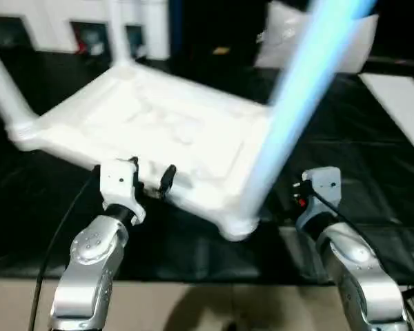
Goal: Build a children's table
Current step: Rotate table base
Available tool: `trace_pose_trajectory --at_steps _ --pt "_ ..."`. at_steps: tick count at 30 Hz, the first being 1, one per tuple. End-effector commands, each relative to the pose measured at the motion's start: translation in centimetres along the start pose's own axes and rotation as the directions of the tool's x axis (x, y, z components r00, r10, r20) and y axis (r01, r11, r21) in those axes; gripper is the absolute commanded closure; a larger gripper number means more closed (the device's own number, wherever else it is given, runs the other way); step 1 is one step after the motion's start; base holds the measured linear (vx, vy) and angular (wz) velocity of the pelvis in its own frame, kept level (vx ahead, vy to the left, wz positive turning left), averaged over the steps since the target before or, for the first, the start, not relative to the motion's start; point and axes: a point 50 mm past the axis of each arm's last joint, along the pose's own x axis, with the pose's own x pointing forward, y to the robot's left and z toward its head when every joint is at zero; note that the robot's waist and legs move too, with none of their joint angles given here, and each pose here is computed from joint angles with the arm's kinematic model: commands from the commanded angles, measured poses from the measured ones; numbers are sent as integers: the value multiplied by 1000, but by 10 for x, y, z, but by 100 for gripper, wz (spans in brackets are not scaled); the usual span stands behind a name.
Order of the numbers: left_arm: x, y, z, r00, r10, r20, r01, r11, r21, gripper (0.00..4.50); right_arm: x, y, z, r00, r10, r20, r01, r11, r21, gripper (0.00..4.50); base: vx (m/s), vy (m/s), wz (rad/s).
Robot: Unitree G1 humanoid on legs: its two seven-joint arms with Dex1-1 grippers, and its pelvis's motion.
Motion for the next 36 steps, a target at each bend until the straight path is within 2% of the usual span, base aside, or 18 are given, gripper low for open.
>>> trace_pose_trajectory --at_steps 1,4,6,8,11,14,16,17,18,19,22,26,29,33,36 --pt "0 1 2 1000 -12 -3 12 1000 15 6 0 1 2 1000 -3 7 3 1000 -5 0 69 -64 -9" --pt "0 -1 1 997 -78 -12 78 997 6 6 0 1 3 1000 5 22 -5 1000 -11 0 34 -35 -8" --pt "1 -5 -1 966 -248 -75 253 964 76 6 0 0 6 995 94 30 -92 995 -43 0 67 48 -7" --pt "1 -3 -2 930 -350 -112 360 929 88 6 -1 0 6 989 145 10 -145 989 -43 0 79 57 -2" --pt "3 1 0 827 -525 -203 555 819 146 6 -5 -5 9 970 245 -1 -244 968 -63 0 20 17 0" --pt "6 7 3 759 -594 -268 645 743 180 6 -9 -9 9 946 320 -41 -323 940 -106 0 -43 5 -1" --pt "13 12 8 678 -655 -335 730 652 202 6 -15 -15 11 912 403 -80 -410 902 -137 0 -74 -5 -1" --pt "14 13 9 659 -667 -349 748 630 208 6 -16 -16 12 904 419 -88 -427 892 -147 0 -71 -21 1" --pt "19 16 12 585 -707 -398 809 544 222 6 -21 -19 13 868 481 -124 -496 850 -177 0 -71 -21 1" --pt "19 16 12 585 -707 -398 809 544 222 33 -21 -19 13 868 481 -124 -496 850 -177 0 -62 -18 1" --pt "31 16 17 473 -759 -448 881 422 215 47 -25 -20 15 801 567 -191 -597 775 -206 0 -34 -7 1" --pt "47 14 19 338 -775 -534 941 275 196 78 -31 -17 14 701 665 -257 -711 679 -183 0 0 0 0" --pt "54 14 19 303 -769 -563 953 229 200 103 -31 -14 14 671 691 -268 -740 650 -174 0 0 0 0" --pt "66 12 20 231 -746 -624 970 131 203 136 -22 -10 10 629 726 -279 -775 613 -151 0 0 0 0" --pt "69 11 19 214 -734 -645 974 108 199 156 -17 -11 6 621 729 -288 -780 610 -140 0 0 0 0"
